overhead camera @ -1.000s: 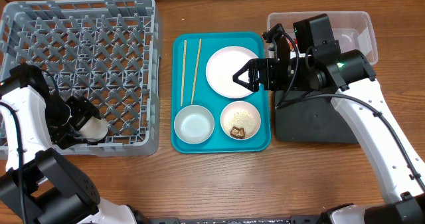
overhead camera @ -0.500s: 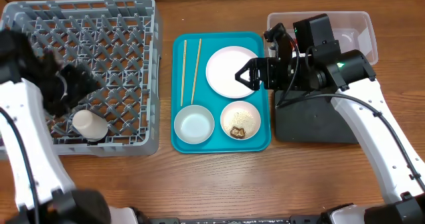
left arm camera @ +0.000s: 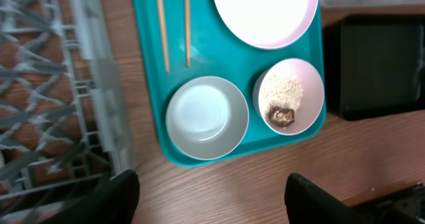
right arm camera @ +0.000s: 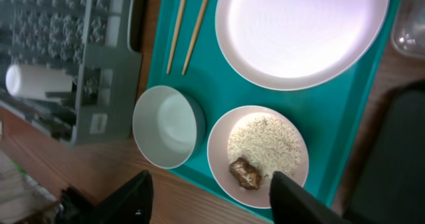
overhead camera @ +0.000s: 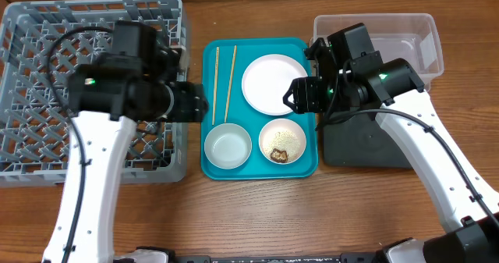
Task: Sort waste into correct bins and load items into the dishwasher
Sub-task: 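Retract the left arm and move the right gripper to the pink bowl, then grasp the rim of the pink rice bowl with the right gripper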
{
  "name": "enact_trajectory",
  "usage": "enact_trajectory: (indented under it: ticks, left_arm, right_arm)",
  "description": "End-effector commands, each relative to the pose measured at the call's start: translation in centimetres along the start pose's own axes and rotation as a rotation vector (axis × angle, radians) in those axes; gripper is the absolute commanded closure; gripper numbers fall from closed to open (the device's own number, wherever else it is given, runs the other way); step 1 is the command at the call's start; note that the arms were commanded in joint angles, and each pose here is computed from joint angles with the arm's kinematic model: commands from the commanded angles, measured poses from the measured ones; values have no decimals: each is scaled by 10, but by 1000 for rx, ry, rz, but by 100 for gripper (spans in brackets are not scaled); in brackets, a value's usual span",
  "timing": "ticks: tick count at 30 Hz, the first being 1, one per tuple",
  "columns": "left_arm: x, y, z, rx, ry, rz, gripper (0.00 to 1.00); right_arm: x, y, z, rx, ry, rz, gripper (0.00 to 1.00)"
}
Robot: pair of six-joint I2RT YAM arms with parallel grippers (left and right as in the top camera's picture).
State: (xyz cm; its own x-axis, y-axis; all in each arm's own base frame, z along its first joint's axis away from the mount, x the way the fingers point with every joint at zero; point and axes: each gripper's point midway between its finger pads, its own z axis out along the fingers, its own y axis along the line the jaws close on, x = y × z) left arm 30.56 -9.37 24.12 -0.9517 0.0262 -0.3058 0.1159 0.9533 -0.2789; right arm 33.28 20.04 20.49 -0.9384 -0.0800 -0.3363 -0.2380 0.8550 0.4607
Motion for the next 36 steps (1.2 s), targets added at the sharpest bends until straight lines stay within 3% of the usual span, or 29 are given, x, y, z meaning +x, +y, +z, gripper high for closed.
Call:
enact_trajectory:
  ticks: [1,6,9,17,21,25,30,32,36]
  left_arm:
    - [18,-3,31,-11,91,-24,30]
    - [27,0,49,-26,120,-55,41]
    - [19,-2,40,-19,83,-49,41]
    - [-4,-7,-51,-93,-152,-40,39]
    - [-4,-15,-110,-86,-326,-20,32]
    - [6,-19,-157,-80,-489,-16,0]
    - [25,-19,-184,-73,-569,-16,0]
    - [31,-18,-187,-74,-573,-16,0]
    - [40,-15,-185,-83,-544,-20,0]
  right_arm:
    - [0,-3,2,17,1,36,53]
    - [20,15,25,21,87,4,59]
    - [30,18,48,95,119,26,62]
    - [57,-1,113,336,184,180,63]
    - [66,-4,135,326,237,216,67]
    - [76,-10,154,334,286,238,70]
    - [86,-12,164,344,323,236,72]
    - [84,-11,159,349,317,235,78]
    - [68,-15,140,407,247,212,78]
